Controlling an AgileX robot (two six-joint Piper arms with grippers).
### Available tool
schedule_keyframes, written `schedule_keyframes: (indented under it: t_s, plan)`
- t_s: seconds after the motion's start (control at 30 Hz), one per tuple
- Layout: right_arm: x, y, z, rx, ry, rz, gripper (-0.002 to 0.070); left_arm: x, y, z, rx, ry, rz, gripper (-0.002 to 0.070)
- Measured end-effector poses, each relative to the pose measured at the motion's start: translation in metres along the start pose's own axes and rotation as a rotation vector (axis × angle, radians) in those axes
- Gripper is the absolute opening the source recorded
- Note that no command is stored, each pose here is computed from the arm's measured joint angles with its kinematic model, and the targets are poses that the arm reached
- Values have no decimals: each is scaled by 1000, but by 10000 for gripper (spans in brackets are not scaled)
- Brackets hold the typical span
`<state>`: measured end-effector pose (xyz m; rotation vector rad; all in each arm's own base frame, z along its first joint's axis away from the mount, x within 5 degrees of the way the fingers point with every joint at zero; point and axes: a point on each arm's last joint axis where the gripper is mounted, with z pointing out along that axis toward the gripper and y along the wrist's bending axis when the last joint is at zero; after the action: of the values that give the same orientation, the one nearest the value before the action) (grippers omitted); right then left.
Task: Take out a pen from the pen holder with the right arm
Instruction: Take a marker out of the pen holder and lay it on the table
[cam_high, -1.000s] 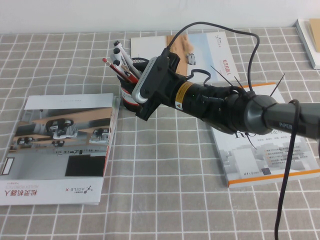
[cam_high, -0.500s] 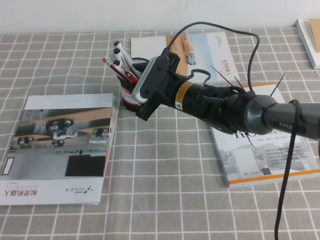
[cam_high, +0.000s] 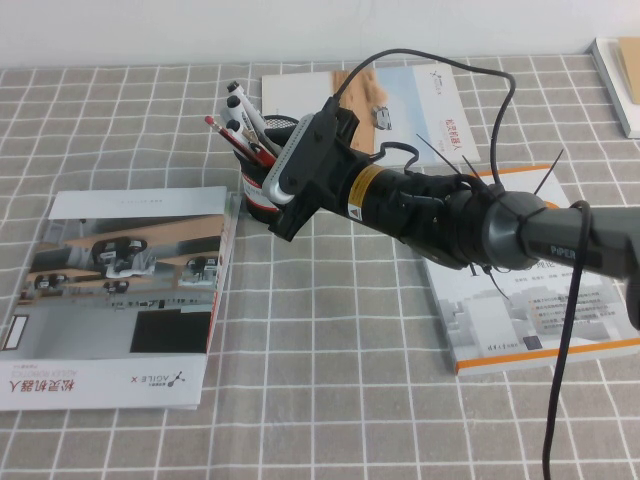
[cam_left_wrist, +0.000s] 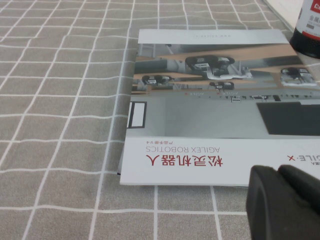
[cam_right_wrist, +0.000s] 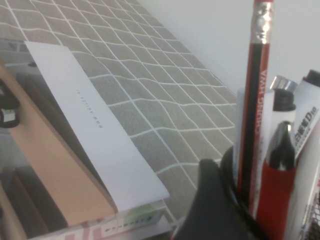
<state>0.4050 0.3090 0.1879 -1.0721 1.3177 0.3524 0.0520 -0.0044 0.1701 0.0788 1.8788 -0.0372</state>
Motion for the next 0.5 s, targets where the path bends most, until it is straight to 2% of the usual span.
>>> schedule_keyframes:
  t_s: [0.33,0.5]
  plan:
    - [3,0,1,2,23,20,379,0,0,0,0,0,0,-5]
    - [3,0,1,3,23,22,339,0,0,0,0,0,0,-5]
